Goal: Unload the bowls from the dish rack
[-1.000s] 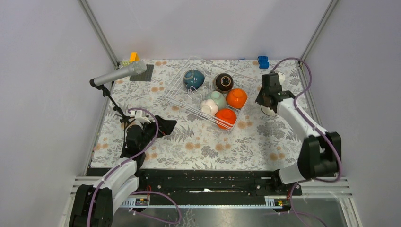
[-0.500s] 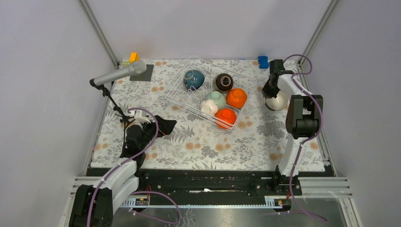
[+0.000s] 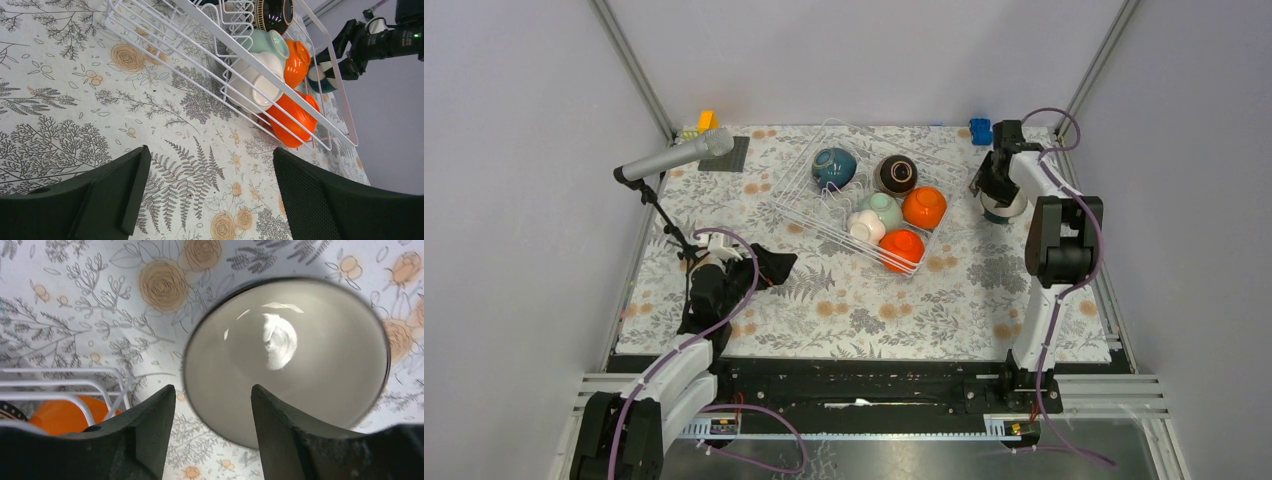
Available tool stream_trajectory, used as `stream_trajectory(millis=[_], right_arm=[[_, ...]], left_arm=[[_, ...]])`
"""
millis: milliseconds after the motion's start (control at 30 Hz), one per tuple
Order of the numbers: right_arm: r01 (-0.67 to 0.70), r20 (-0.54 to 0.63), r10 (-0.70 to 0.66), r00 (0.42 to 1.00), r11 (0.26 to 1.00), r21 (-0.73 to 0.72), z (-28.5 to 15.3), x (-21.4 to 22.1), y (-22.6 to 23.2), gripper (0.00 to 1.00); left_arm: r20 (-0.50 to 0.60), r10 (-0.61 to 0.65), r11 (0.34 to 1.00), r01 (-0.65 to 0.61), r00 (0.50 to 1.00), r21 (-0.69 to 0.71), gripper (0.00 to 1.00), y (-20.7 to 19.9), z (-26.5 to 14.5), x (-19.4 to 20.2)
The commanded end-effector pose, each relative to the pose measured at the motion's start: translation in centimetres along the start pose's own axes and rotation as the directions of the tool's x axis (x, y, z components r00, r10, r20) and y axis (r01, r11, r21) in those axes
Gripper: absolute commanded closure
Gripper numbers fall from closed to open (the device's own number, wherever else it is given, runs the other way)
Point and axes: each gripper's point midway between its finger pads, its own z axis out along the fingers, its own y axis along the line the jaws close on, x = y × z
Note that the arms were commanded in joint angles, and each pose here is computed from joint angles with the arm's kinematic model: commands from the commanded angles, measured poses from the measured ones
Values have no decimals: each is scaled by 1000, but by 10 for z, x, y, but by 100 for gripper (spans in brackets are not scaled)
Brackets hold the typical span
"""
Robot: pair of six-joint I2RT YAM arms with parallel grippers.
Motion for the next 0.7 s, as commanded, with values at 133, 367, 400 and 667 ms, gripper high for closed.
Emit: stream_trajectory(millis=[133, 367, 400, 667], right_arm=[[59, 186, -27, 982, 984, -168, -89, -26, 12, 36], [144, 208, -63, 976, 906, -399, -135, -7, 45, 28], [172, 217, -87, 972, 894, -413, -141, -2, 51, 26], [397, 315, -263, 912, 762, -512, -198, 45, 114, 15]], left_arm=[[50, 30, 999, -32, 998, 34, 2, -9, -1, -13], [63, 36, 999, -39, 997, 39, 1, -10, -3, -15], [62, 37, 998, -39, 997, 42, 1, -11, -3, -14], [59, 40, 998, -43, 997, 53, 1, -13, -3, -14]])
